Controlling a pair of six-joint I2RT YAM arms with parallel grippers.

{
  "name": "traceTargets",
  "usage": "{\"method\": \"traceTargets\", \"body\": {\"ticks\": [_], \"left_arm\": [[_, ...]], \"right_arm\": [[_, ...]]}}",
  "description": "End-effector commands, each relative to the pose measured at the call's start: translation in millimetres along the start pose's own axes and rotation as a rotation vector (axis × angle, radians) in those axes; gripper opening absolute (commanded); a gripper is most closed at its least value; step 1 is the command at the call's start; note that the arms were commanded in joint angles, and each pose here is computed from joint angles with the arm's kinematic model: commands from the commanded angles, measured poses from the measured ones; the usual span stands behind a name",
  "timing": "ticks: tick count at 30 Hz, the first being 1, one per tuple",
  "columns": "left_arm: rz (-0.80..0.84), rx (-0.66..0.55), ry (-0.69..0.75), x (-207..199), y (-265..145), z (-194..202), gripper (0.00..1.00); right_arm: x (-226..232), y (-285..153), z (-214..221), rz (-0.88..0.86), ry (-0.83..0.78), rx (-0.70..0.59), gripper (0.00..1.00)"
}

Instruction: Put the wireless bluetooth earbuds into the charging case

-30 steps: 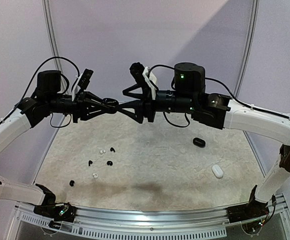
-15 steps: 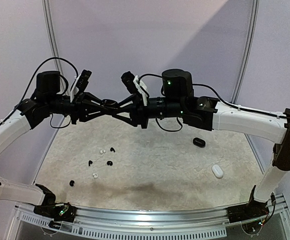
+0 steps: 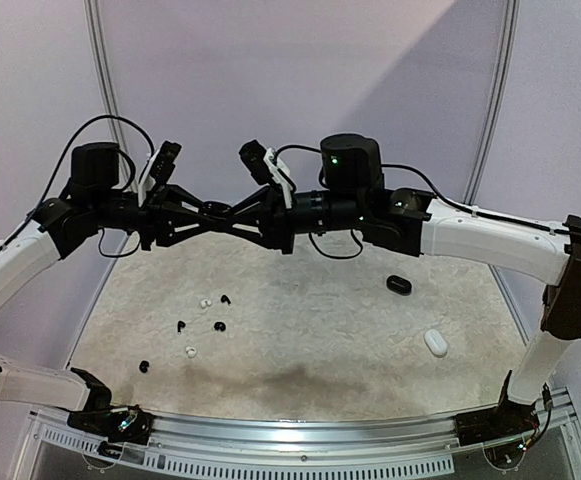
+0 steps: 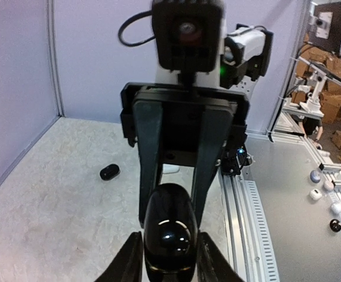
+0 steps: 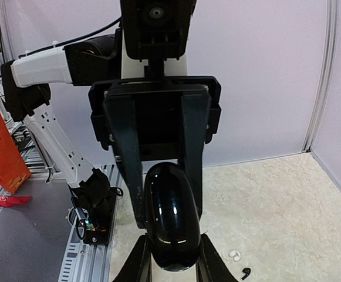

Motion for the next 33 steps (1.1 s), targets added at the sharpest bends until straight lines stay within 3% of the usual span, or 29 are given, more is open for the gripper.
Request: {"method": "traceTargets", "body": {"ticks": [1,3,7,12,16,19,25,29,31,33], "left_arm": [[-0.065,0.069,-0.06,3.8,-0.6,21.0,0.42],[-0.083,0.086,-0.063,5.3,-0.8,27.9,0.48],[-0.098,0.066,-0.081,8.2,0.5,27.1,0.48],[-0.069,0.052,-0.069,5.1,1.2,23.1,0.35],[-0.043,0.066,-0.067,1.7,1.7,27.7,0.14],[-0.04,0.052,-0.054,1.6,1.7,23.2,0.05],[-0.027,0.037,-0.041,-0.4,1.5,18.9,0.0],[-0.026,0.035,-0.028,-0.6,1.4,19.2,0.0],[-0.037,0.045,-0.009,0.2,0.9,22.1,0.0],[-0.044,0.064,0.026,-0.9,0.0,25.6,0.0]], "right_arm": [[4.4,-1.5,-5.1,0.012,-0.036,0.014,0.0],[5.8,-6.8,-10.6,0.021,-0.057,0.007,0.0],[6.6,-8.8,-11.2,0.026,-0.069,0.014,0.0],[5.7,-7.9,-8.7,0.028,-0.068,0.023,0.0],[5.8,-7.4,-9.5,0.026,-0.074,0.017,0.0],[4.6,-5.0,-6.1,0.023,-0.07,0.024,0.0],[2.1,-1.2,3.0,0.024,-0.059,0.05,0.0],[-2.5,1.8,5.9,0.049,-0.053,0.051,0.41],[-3.3,2.4,4.3,0.052,-0.056,0.042,0.55],[-3.7,2.4,1.2,0.054,-0.064,0.027,0.6]]}}
Point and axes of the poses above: each gripper's point midway between its finger pads, its own y axis out along the fingers, its own x axis along the line the jaws close on, z = x × y, the point moved 4 cm from there along -y, back along the fingers, and after that the axes turned 2 degrees about y, right-handed, at the moved point
